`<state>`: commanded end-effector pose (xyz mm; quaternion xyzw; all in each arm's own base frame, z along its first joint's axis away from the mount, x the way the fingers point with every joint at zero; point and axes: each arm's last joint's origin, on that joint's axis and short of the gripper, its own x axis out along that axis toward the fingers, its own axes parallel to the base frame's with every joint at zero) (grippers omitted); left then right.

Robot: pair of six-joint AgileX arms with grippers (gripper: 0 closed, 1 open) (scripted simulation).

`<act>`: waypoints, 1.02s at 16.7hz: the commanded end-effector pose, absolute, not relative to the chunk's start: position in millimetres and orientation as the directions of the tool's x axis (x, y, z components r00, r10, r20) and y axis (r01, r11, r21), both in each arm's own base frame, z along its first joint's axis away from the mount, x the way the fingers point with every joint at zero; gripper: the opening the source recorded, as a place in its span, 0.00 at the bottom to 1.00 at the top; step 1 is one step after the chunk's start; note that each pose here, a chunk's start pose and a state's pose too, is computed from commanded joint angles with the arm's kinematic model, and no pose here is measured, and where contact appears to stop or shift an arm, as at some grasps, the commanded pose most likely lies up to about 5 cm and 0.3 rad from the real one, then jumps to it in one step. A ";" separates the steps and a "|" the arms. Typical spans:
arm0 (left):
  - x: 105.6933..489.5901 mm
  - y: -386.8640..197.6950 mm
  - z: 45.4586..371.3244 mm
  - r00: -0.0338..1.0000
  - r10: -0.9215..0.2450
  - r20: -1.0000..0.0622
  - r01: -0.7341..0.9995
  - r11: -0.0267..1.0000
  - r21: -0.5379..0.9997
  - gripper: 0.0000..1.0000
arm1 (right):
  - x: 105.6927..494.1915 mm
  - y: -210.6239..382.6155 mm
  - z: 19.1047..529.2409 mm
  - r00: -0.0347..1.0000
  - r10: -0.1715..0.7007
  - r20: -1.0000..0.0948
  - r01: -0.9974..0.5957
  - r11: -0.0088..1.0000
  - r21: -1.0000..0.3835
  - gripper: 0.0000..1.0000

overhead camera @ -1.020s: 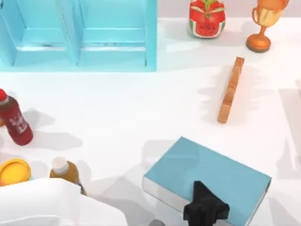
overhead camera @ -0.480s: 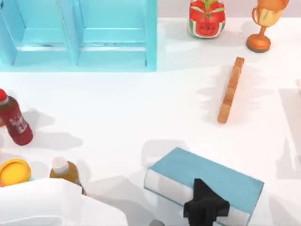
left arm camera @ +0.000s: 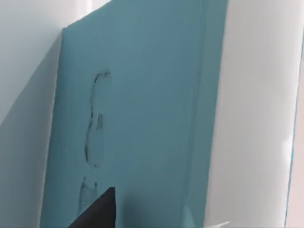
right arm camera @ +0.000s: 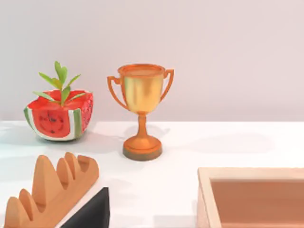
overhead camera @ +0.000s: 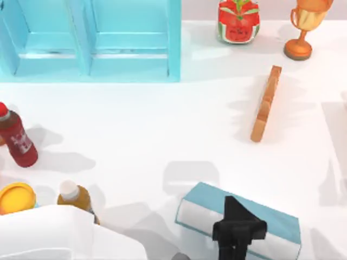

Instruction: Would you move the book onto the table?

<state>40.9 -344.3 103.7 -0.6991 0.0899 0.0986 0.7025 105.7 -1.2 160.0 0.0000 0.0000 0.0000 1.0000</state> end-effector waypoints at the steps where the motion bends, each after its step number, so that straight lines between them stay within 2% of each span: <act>1: 40.9 -344.3 103.7 0.964 0.013 -0.264 -0.264 0.003 -0.964 1.00 | 105.7 -1.2 160.0 1.000 0.000 0.000 0.000 1.000 0.000 1.00; 8: 32.5 -346.3 103.1 0.958 0.001 -0.286 -0.286 0.000 -0.958 1.00 | 105.7 -1.2 160.0 1.000 0.000 0.000 0.000 1.000 0.000 1.00; 17: -29.4 -351.9 100.9 0.933 0.003 -0.359 -0.359 -0.015 -0.933 1.00 | 105.7 -1.2 160.0 1.000 0.000 0.000 0.000 1.000 0.000 1.00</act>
